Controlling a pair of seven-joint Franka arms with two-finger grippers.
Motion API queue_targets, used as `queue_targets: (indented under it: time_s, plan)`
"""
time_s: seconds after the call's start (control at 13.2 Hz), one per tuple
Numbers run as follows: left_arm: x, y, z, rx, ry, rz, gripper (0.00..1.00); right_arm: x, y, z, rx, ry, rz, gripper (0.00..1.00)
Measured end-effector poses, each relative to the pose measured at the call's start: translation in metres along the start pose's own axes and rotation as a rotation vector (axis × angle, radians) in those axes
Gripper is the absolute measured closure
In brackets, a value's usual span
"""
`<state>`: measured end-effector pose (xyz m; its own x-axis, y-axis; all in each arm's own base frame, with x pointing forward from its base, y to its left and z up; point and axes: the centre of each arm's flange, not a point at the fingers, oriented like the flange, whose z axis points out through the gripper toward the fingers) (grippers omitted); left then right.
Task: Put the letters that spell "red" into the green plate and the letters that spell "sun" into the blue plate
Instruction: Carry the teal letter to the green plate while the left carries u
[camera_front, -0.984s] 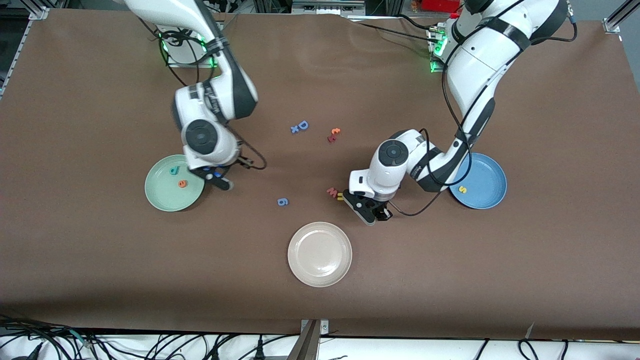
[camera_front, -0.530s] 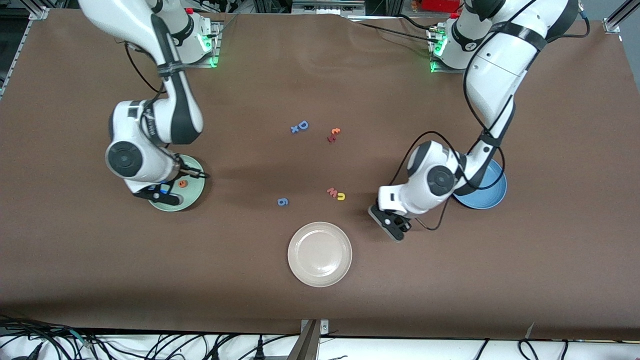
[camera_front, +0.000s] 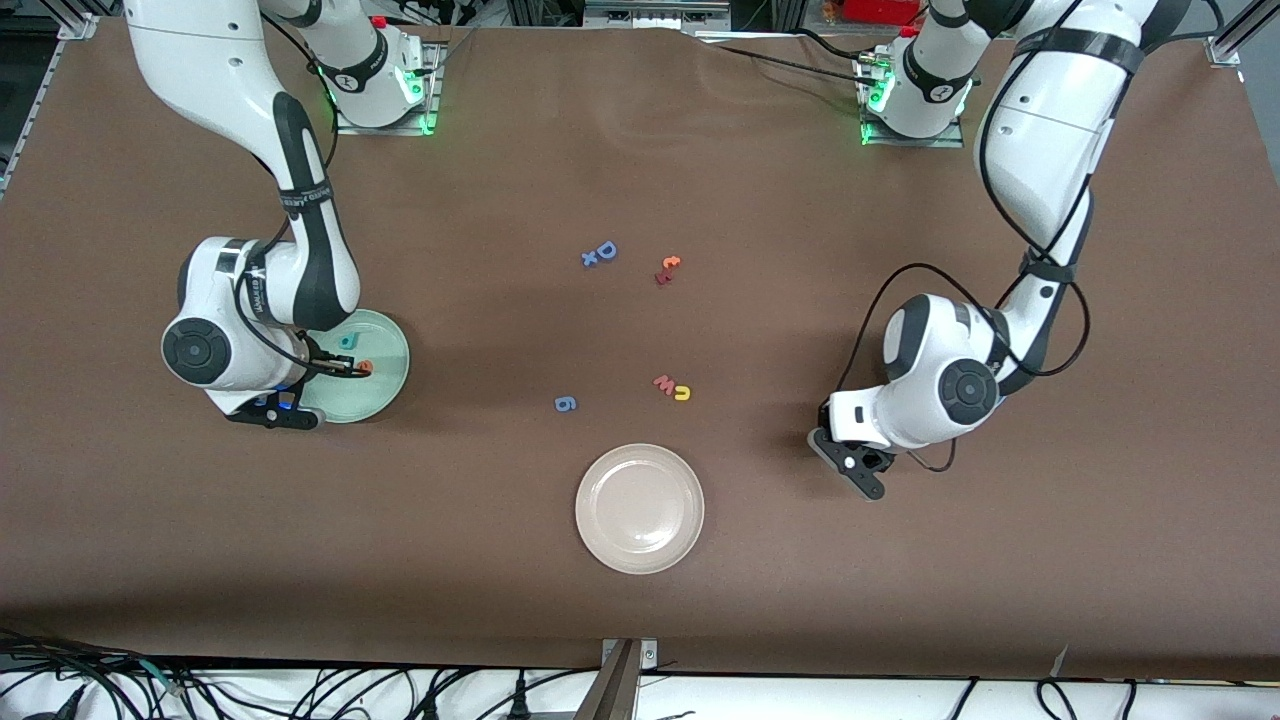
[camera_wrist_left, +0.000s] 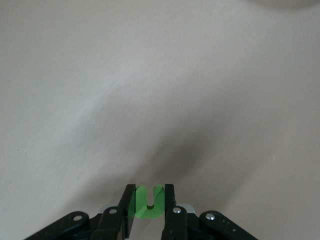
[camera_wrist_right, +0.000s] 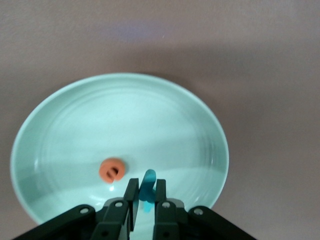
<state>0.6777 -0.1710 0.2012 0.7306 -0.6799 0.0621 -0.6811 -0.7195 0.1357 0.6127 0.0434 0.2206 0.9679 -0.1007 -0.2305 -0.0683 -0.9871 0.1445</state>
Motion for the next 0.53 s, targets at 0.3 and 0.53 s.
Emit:
queue_targets:
  time_s: [0.3, 0.53]
  plan:
    - [-0.031, -0.029, -0.027, -0.013, -0.099, -0.101, 0.73, 0.009, 0.006, 0.015, -0.014, 0.031, -0.029, 0.83]
    - [-0.057, -0.052, -0.043, -0.02, -0.166, -0.166, 0.71, 0.012, 0.018, 0.028, 0.001, 0.019, -0.036, 0.83]
